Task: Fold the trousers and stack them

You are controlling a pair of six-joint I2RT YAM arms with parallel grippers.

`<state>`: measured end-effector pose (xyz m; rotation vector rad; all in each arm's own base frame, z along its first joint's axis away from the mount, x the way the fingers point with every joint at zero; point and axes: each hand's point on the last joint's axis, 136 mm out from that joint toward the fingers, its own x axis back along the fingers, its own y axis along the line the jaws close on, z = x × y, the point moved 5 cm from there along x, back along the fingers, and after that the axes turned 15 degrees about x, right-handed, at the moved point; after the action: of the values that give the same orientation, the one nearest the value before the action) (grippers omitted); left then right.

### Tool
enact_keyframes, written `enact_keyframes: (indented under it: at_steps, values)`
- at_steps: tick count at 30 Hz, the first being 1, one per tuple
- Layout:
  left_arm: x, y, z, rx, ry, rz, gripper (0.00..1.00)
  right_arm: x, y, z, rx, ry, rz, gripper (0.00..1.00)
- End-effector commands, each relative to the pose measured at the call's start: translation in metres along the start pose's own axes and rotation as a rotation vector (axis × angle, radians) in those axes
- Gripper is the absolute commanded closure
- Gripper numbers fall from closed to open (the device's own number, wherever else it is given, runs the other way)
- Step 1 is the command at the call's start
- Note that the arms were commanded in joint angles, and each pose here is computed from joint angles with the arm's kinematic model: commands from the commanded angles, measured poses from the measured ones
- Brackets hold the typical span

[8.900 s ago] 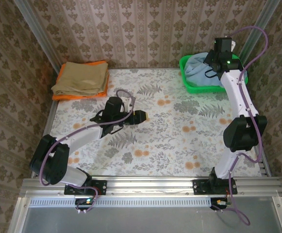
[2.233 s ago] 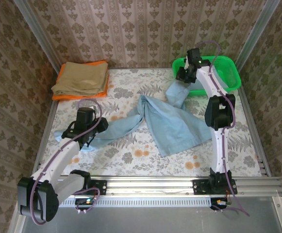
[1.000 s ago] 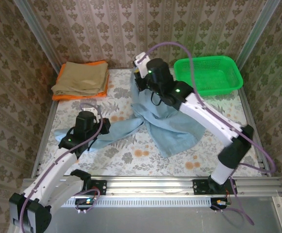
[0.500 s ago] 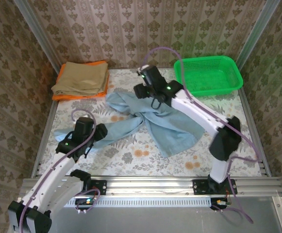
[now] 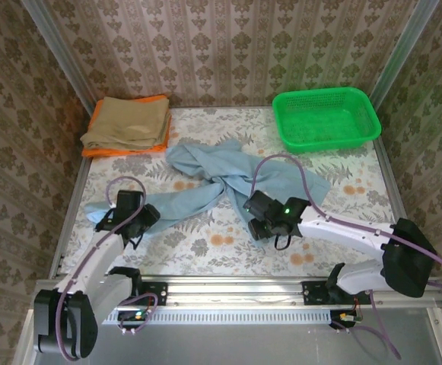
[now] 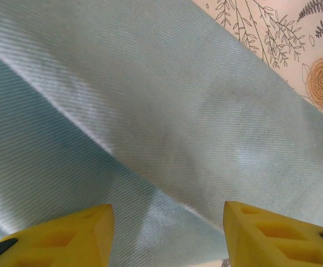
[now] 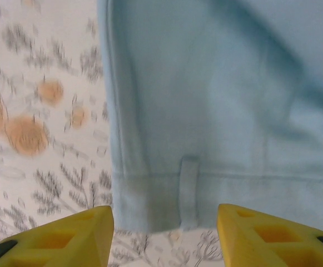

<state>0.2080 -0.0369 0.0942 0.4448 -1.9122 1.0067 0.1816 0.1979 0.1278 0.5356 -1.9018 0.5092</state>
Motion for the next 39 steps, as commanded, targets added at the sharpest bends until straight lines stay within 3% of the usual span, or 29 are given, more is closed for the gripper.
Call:
enact_keyframes:
  at_steps: [1,5,10,13,17,20,31,35,37,39]
  values:
    - [-0.001,-0.015,-0.013,0.006,-0.050,0.060,0.51,-0.008,0.017,0.010,-0.009,0.028,-0.046,0.42]
    - [-0.006,-0.014,-0.018,-0.021,-0.084,0.049,0.71,-0.028,0.032,0.022,0.059,0.108,-0.062,0.37]
    - [-0.009,-0.013,-0.025,-0.042,-0.101,0.027,1.00,-0.050,0.031,0.025,0.066,0.172,-0.001,0.40]
    - [-0.006,-0.015,-0.029,-0.052,-0.112,0.044,1.00,-0.057,0.029,0.023,0.073,0.197,0.047,0.51]
    - [0.002,-0.016,-0.032,-0.055,-0.138,0.066,1.00,-0.052,0.019,0.021,0.078,0.203,0.127,0.84]
    - [0.012,-0.020,-0.036,-0.055,-0.149,0.094,1.00,-0.030,0.009,0.016,0.062,0.157,0.159,0.99]
    - [0.079,-0.051,-0.058,-0.091,-0.236,0.200,1.00,0.087,-0.033,-0.008,-0.038,-0.148,0.208,1.00]
    - [0.054,-0.056,-0.044,-0.067,-0.099,0.216,1.00,0.096,-0.041,-0.010,-0.055,-0.174,0.198,1.00]
    - [0.036,-0.053,-0.032,-0.050,-0.032,0.208,0.75,0.090,-0.043,-0.009,-0.056,-0.162,0.201,1.00]
    - [0.024,-0.046,-0.021,-0.032,0.003,0.184,0.65,0.082,-0.041,-0.008,-0.056,-0.150,0.192,1.00]
